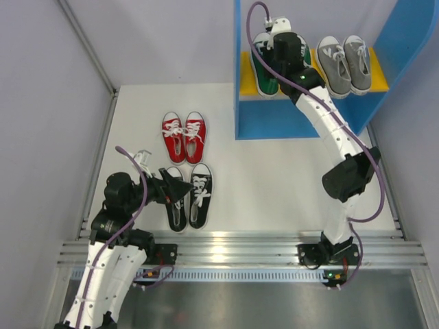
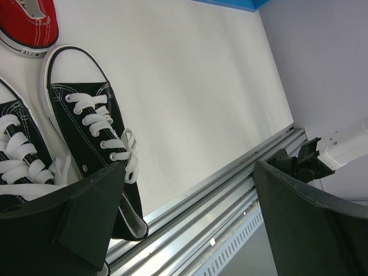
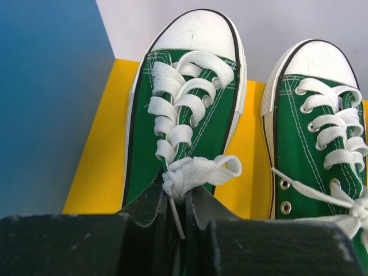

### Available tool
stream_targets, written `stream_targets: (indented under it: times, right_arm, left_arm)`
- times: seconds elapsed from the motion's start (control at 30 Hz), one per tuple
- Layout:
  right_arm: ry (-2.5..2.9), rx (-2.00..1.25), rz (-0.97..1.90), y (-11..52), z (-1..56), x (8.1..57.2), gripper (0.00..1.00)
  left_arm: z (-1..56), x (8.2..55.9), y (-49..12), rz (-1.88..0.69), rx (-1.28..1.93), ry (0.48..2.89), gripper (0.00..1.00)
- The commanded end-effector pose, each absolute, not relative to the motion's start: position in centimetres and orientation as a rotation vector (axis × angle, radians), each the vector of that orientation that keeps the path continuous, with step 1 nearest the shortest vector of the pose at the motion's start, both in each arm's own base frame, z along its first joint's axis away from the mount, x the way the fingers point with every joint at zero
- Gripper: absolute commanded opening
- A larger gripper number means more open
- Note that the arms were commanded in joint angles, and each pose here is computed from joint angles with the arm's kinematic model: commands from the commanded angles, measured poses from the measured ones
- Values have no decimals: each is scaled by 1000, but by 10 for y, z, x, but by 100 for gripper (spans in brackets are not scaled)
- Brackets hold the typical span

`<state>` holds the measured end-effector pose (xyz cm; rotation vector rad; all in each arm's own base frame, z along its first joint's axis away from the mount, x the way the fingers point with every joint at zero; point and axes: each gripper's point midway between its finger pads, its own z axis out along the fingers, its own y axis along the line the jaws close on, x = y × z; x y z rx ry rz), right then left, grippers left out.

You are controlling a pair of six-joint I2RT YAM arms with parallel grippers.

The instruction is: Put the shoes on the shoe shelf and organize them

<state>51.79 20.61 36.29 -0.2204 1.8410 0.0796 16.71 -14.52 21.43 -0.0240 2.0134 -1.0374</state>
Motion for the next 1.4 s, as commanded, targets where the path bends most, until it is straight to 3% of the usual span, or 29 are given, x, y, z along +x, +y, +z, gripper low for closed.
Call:
stream_targets:
  times: [0.0,0.37,0.4,0.5,0.63,0.67,0.87,0.97,1.03,1.13,1.23,1.37]
  right_arm:
    - [1673,-124,113,191,431,525,0]
    - [1707,-99,81,184,415,533,0]
    - [1709,-99,75,184,414,533,6]
    - [1704,-98,61,181,417,532,12]
    - [1689,-100,60,179,425,530,45]
    - [1683,-107,69,180,427,528,58]
    - [1619,-125,153,185,458,509,61]
    - [1529,-116,155,184,494,475,61]
    - [1387,-112,118,178,545,425,61]
    - [1301,-124,148,186,556,353,61]
    - [1346,-172,189,201,510,303,61]
    - [1495,-257,172,237,399,271,60]
  left_arm:
    - [227,167,-145,-1028,11,1968,98]
    - [228,165,-144,-1022,14,1971,99]
    - [228,166,-144,-1021,13,1971,99]
    - [228,165,-144,-1024,12,1970,99]
    - [228,165,-145,-1026,15,1973,99]
    - [228,165,-145,-1028,15,1973,99]
    - [228,165,-145,-1025,13,1974,99]
    - [227,166,-144,-1021,13,1978,99]
    - [226,167,-144,-1016,10,1979,99]
    - [227,168,-143,-1012,-6,1979,99]
    - [226,171,-141,-1000,-28,1981,99]
    - [226,174,-141,-998,-49,1990,99]
